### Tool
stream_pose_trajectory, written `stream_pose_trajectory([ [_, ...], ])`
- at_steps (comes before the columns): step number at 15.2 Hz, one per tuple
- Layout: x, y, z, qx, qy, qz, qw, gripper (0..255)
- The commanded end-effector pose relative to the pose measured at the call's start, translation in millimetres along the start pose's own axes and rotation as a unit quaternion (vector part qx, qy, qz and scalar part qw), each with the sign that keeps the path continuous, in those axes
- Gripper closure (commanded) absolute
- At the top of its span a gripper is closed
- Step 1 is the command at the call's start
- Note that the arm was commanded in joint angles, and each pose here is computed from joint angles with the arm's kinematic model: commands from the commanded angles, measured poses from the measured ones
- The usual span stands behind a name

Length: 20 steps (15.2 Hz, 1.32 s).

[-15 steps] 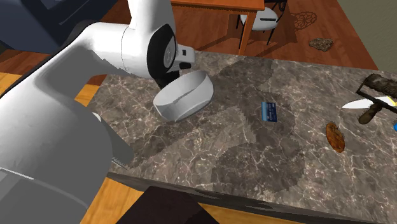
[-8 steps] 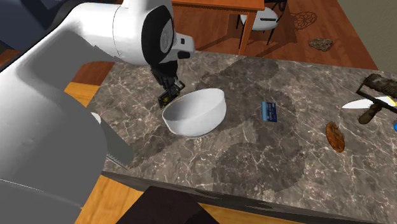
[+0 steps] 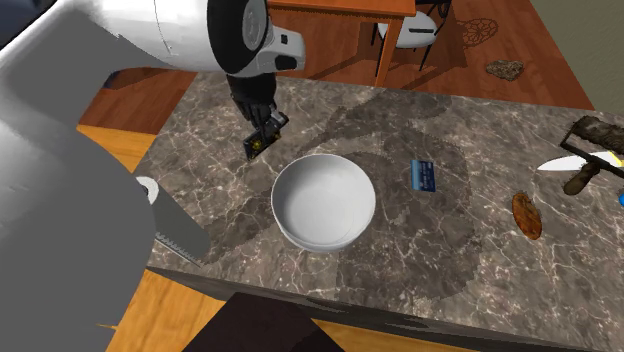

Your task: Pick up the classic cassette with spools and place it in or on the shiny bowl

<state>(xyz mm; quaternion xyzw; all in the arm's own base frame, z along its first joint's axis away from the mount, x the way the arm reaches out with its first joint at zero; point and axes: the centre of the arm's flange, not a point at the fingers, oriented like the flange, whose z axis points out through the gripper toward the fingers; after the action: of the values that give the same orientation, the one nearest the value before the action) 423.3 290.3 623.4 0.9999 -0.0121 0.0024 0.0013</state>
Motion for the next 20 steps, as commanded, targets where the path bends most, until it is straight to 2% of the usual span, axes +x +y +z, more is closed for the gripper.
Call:
stream_pose_trajectory([
  [1, 0.7, -0.1, -10.9, 0.000, 0.000, 0.000, 1.0000, 255],
  [14, 1.1, 0.1, -75.6, 0.000, 0.000, 0.000, 1.0000, 255],
  [20, -10.2, 78.5, -77.8, 0.000, 0.000, 0.000, 1.0000, 255],
])
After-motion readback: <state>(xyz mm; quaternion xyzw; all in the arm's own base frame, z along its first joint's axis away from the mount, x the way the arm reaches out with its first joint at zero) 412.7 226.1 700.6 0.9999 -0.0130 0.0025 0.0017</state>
